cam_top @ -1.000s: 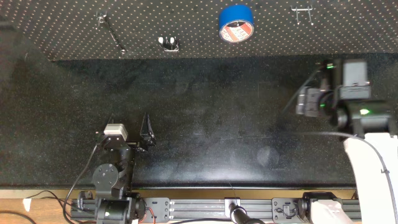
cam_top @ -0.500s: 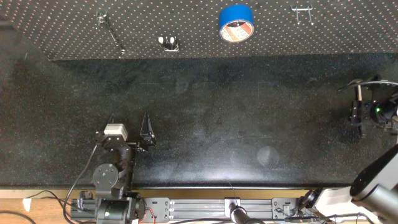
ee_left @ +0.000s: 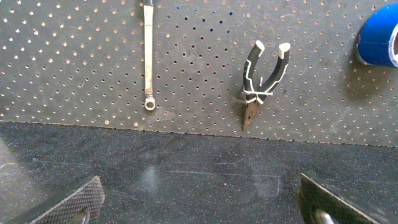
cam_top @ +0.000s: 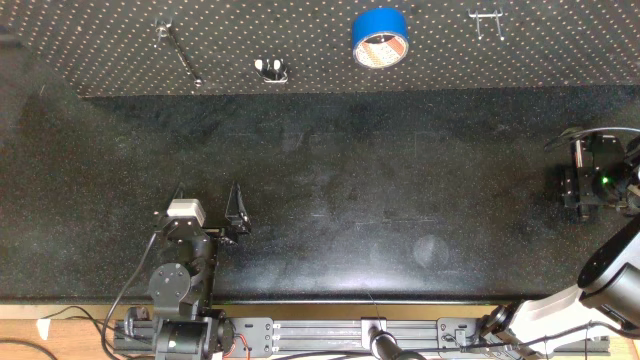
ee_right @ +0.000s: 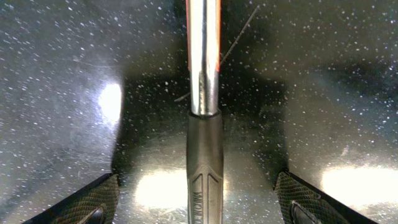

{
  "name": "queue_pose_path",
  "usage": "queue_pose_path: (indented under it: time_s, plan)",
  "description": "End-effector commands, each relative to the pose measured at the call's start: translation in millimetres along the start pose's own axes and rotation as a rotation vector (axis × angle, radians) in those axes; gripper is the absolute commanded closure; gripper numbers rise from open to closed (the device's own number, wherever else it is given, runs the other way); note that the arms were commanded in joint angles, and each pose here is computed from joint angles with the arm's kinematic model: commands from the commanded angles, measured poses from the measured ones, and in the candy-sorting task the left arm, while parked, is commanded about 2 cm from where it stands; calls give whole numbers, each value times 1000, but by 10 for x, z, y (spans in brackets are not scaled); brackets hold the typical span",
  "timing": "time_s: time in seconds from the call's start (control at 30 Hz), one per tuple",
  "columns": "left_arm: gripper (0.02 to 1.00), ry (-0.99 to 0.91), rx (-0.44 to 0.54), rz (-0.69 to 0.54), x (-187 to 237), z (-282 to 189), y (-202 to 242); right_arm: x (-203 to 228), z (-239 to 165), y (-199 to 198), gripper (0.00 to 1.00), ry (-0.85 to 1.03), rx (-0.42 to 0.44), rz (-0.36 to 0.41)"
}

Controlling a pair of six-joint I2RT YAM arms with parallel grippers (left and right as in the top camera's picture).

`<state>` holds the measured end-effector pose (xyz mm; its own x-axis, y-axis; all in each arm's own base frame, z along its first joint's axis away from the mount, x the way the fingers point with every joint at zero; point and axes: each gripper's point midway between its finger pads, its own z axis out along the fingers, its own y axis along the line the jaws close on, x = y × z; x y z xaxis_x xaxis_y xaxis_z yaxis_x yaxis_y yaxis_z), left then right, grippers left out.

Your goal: Place Tools Onto Pegboard

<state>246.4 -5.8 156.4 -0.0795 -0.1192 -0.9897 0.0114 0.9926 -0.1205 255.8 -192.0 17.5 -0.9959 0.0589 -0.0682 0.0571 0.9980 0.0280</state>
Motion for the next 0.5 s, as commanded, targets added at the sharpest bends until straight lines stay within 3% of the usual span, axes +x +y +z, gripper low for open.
queue_pose_path:
  time_s: [0.03, 0.07, 0.13, 0.17, 0.27, 0.33, 0.4, 0.43, 0.47, 0.5]
  plan:
    - [25, 3, 10, -1, 12, -4, -19, 111, 208, 19, 165, 64, -40, -23]
    - [25, 3, 10, -1, 12, -4, -20, 110, 221, 19, 167, 64, -41, -23]
    - [25, 3, 10, -1, 12, -4, -19, 102, 232, 20, 443, 61, -44, -24]
    - [25, 3, 10, -1, 12, -4, -19, 101, 232, 20, 698, 61, -44, -23]
    - [23, 3, 10, -1, 12, -4, -19, 73, 233, 62, 783, 46, -65, -24]
    - [25, 3, 10, -1, 12, -4, -19, 7, 227, 151, 921, 8, -117, -21]
    - [25, 3, 10, -1, 12, -4, -20, -77, 208, 263, 923, -42, -182, -17]
    - [25, 3, 10, -1, 12, -4, -20, -161, 114, 323, 925, -95, -212, -8]
    - [25, 3, 10, -1, 12, -4, -19, -400, -267, 413, 925, -258, -238, -1]
    - [25, 3, 10, -1, 12, -4, -20, -535, -535, 409, 925, -354, -223, 52]
